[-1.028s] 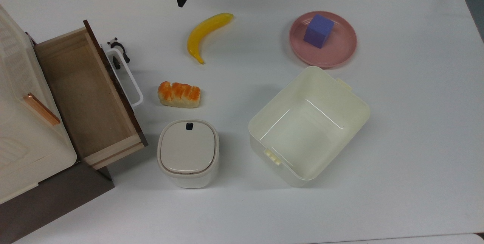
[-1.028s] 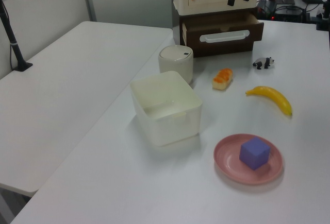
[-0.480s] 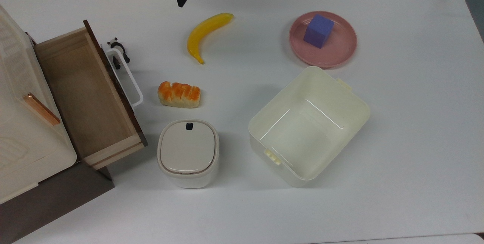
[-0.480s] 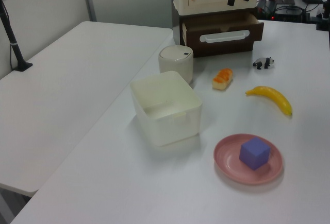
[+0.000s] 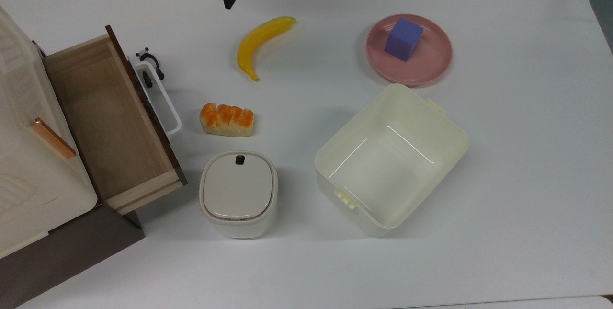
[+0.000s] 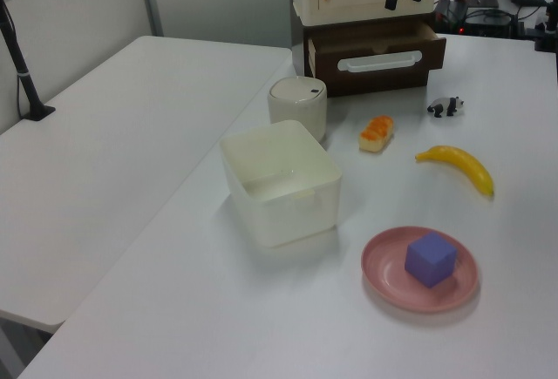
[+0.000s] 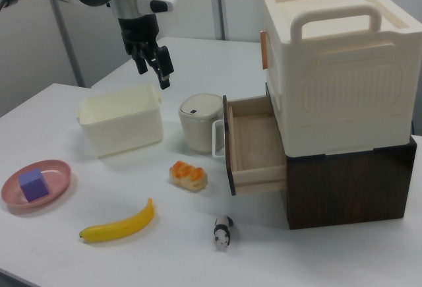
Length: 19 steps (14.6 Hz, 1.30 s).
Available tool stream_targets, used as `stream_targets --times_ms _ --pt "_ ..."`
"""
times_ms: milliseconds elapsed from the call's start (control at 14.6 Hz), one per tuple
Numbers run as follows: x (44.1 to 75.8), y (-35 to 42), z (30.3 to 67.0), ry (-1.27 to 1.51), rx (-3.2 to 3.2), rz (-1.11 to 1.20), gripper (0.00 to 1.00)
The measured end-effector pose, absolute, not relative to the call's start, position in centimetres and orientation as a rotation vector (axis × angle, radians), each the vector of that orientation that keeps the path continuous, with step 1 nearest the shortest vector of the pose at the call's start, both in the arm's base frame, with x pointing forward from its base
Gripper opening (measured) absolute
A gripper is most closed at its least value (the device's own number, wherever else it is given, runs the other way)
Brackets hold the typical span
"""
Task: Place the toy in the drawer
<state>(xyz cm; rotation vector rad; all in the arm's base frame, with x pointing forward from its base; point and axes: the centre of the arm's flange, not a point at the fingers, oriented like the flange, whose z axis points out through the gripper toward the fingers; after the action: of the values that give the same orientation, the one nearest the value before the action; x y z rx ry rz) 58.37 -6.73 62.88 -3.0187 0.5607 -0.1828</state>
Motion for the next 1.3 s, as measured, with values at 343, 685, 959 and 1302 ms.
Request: stream_targets --times_ms 343,685,959,1302 --pt "58.3 -7.0 62.9 0.563 -3.043 -0.187 1.00" --pt "58.2 -7.7 62.7 0.569 -3.126 -0.193 1.00" --pt "57.9 -8.1 61.2 0.538 -3.188 -0.119 1.00" --pt "57.4 -8.6 59.3 0.444 -3.264 -0.008 1.00"
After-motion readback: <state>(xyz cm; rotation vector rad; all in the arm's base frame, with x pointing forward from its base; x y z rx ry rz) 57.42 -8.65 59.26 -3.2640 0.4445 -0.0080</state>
